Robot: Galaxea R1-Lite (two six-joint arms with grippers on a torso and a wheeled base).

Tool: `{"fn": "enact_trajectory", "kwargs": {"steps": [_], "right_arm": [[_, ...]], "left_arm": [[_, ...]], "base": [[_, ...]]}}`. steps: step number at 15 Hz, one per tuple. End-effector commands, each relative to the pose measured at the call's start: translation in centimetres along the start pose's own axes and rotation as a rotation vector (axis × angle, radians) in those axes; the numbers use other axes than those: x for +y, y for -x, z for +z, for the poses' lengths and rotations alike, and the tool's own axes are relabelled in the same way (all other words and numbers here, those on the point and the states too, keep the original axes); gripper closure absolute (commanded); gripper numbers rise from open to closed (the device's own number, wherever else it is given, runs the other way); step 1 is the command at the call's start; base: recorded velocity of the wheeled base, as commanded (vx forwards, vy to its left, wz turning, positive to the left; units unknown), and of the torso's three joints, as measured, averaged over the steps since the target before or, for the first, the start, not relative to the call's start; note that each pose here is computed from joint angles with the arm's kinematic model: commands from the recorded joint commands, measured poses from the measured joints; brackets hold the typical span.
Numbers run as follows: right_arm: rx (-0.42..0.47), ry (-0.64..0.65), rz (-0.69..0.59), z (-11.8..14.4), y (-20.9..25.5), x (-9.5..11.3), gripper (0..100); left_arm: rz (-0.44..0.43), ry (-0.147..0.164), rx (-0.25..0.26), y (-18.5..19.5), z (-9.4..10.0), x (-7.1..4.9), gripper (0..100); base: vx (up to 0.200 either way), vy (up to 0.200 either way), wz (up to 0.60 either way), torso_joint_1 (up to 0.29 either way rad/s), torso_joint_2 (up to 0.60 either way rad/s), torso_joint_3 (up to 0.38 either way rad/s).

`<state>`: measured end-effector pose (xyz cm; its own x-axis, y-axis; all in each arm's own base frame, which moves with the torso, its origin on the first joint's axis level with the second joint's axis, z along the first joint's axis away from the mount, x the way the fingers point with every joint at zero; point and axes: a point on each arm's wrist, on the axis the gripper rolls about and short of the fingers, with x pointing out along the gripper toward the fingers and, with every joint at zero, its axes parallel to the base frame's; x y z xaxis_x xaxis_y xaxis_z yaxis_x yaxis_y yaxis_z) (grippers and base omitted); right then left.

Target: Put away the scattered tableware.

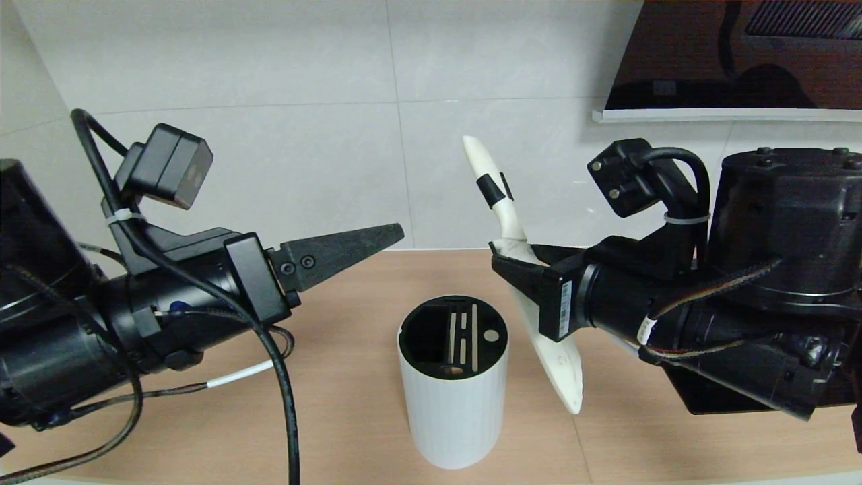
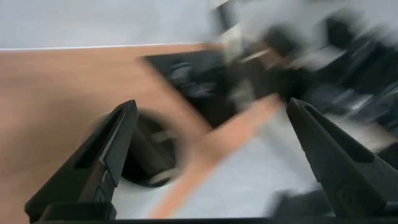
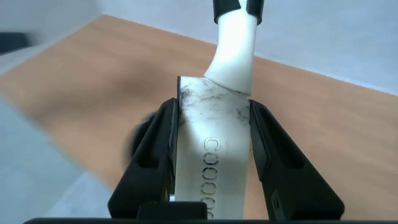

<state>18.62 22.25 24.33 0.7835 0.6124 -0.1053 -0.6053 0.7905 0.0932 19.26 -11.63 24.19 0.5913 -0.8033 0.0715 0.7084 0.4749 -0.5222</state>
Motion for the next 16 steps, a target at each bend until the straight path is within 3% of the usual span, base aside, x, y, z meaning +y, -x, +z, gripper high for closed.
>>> {"fn": "enact_trajectory", "kwargs": {"steps": [1, 4, 8, 10, 16], "right_arm": [[0.017, 0.007, 0.029, -0.7, -0.2, 1.9, 100], [0.041, -0.011, 0.036, -1.5, -0.7, 3.0, 100], [0.06, -0.02, 0.075, -2.4, -0.8, 4.7, 100], [0.059, -0.02, 0.084, -2.7, -0.8, 5.2, 100], [0.078, -0.015, 0.102, -3.3, -0.9, 6.0, 100]], "left_arm": [[-0.036, 0.057, 0.001, -1.9, -0.8, 0.4, 0], [-0.025, 0.086, -0.034, -3.3, -1.5, 1.1, 0], [0.009, 0.081, -0.057, -4.4, -2.2, 1.3, 0], [0.038, 0.056, -0.052, -4.9, -2.7, 1.8, 0], [0.033, 0.059, -0.046, -5.2, -3.1, 1.5, 0]], "base": [[0.0, 0.0, 0.0, 0.0, 0.0, 0.0], [0.0, 0.0, 0.0, 0.0, 0.0, 0.0], [0.0, 0.0, 0.0, 0.0, 0.0, 0.0], [0.0, 0.0, 0.0, 0.0, 0.0, 0.0], [0.0, 0.0, 0.0, 0.0, 0.0, 0.0]]}}
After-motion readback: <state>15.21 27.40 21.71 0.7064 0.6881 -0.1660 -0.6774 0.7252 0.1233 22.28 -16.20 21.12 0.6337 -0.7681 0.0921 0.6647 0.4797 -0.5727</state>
